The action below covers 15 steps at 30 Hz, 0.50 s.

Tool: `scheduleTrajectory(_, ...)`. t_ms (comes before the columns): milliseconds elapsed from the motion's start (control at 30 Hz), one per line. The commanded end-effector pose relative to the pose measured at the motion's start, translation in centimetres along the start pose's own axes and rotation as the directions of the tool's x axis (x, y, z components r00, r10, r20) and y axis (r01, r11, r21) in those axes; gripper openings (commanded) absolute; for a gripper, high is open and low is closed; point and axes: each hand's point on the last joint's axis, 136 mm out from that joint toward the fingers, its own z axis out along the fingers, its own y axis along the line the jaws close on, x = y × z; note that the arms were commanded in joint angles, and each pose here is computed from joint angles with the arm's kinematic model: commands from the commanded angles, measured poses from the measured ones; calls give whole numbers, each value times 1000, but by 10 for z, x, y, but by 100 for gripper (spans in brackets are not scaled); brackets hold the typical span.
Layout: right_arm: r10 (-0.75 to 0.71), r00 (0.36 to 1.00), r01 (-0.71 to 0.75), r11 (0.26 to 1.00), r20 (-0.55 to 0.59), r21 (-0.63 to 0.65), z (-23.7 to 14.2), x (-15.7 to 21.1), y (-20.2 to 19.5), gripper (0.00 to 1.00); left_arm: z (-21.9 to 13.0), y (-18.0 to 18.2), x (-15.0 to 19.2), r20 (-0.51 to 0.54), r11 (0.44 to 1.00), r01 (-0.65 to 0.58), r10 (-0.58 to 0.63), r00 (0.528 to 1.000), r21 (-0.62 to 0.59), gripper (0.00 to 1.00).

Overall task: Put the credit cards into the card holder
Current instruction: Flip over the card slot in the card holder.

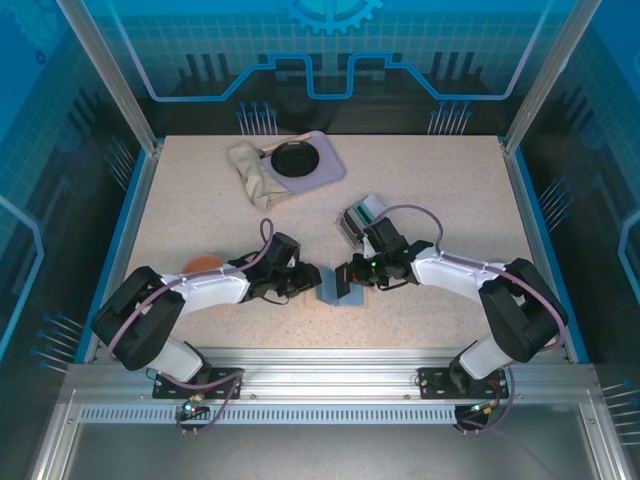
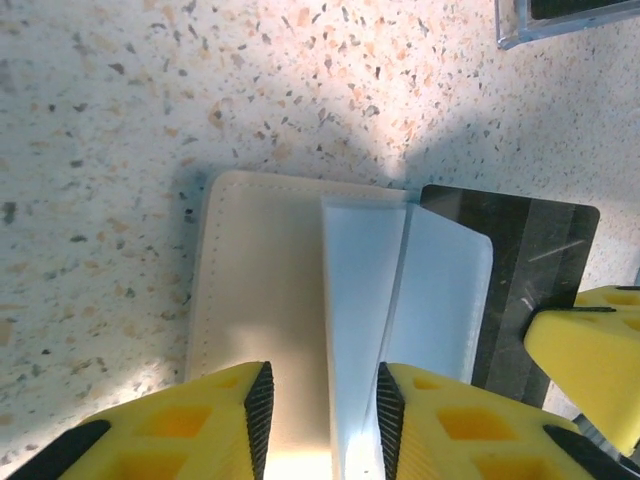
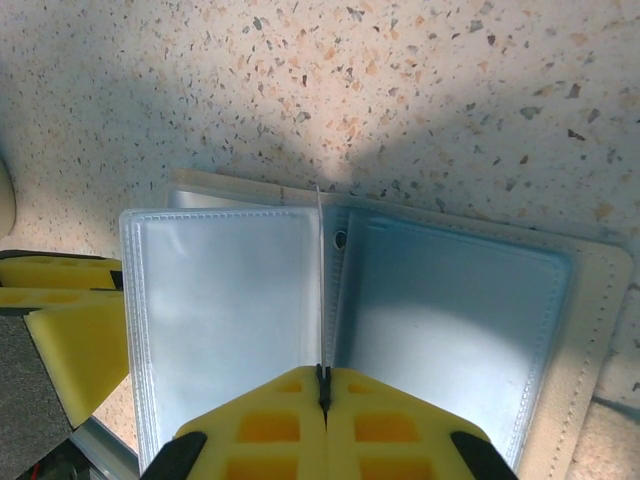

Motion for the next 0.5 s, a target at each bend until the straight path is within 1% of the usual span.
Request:
scheduleTrajectory(0, -20, 1000, 20, 1000, 13, -2, -5, -4, 6, 1, -6, -2, -2, 18, 999, -45, 45, 999, -3, 37)
scheduleTrajectory(133, -24, 1000, 24, 1000, 16, -3, -7, -4, 8, 1, -7, -1, -2, 20, 999, -41, 41, 999, -14, 37)
scheduleTrajectory(267, -22, 1000, 22, 1000, 15, 4, -7, -4, 6, 1, -17, 0, -6, 75, 999, -41, 42, 996, -13, 42)
scheduleTrajectory(467, -23, 1000, 22, 1000, 15, 16, -8, -4, 4, 1, -17, -7, -5, 59, 998, -63, 63, 996, 7, 43)
